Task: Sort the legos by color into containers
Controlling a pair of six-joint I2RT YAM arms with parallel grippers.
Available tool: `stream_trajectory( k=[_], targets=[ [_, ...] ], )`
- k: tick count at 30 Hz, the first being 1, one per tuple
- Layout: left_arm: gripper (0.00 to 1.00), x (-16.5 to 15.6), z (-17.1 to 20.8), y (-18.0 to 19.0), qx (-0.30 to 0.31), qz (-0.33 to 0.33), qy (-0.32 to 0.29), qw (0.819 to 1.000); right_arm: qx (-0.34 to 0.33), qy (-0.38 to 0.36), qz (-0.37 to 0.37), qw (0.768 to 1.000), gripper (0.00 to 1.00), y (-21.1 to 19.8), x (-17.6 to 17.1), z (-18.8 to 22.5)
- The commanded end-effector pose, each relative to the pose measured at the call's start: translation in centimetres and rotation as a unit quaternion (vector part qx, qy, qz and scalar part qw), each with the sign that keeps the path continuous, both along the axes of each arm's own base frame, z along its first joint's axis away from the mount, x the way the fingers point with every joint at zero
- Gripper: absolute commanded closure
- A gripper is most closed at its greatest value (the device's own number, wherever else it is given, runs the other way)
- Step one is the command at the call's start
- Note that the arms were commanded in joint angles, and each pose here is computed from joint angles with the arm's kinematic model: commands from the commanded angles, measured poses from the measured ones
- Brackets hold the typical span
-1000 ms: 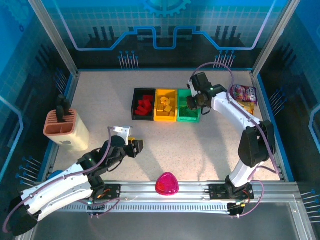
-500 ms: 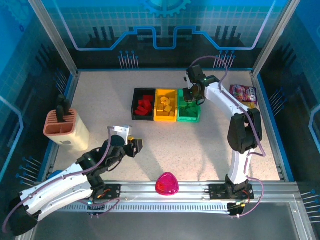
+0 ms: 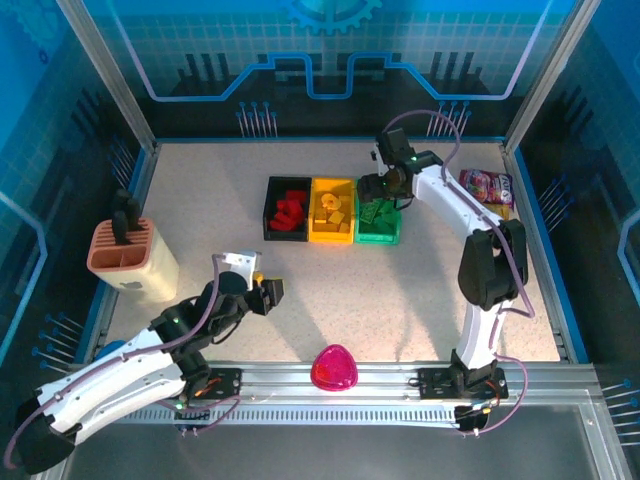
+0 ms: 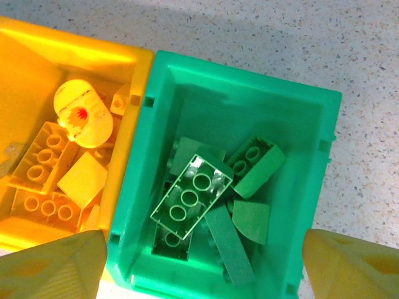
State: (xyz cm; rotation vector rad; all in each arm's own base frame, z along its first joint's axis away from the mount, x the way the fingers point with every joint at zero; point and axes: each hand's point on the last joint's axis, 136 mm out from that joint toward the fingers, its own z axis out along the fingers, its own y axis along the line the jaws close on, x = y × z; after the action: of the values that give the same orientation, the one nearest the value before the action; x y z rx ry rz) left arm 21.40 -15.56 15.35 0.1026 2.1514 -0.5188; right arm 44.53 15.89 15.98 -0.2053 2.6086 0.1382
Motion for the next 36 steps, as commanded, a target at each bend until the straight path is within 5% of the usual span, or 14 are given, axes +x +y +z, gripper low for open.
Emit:
stream_trajectory(
  k=[1, 23, 31, 36],
  targets=[
    [0.41, 0.4, 1.9, 0.8, 0.011, 0.016, -0.029, 0.999, 0.013, -0.053, -0.006, 0.998, 0.16, -1.1, -0.8, 3.9],
    [0.02, 2.8, 6.9, 4.2, 0.093, 0.097, -0.122, 0.983, -0.021, -0.334, -0.047, 0.941, 0.00, -8.5, -9.8, 13.6],
    [0.01, 4.0, 8.6, 6.9, 0.188, 0.156, -0.175, 0.954, -0.004, -0.442, -0.040, 0.896, 0.00, -10.4, -15.7, 11.8],
    [0.01, 4.9, 7.2, 9.4, 0.300, 0.217, -0.205, 0.906, -0.015, -0.413, -0.104, 0.905, 0.00, -13.2, -18.0, 7.9]
  ],
)
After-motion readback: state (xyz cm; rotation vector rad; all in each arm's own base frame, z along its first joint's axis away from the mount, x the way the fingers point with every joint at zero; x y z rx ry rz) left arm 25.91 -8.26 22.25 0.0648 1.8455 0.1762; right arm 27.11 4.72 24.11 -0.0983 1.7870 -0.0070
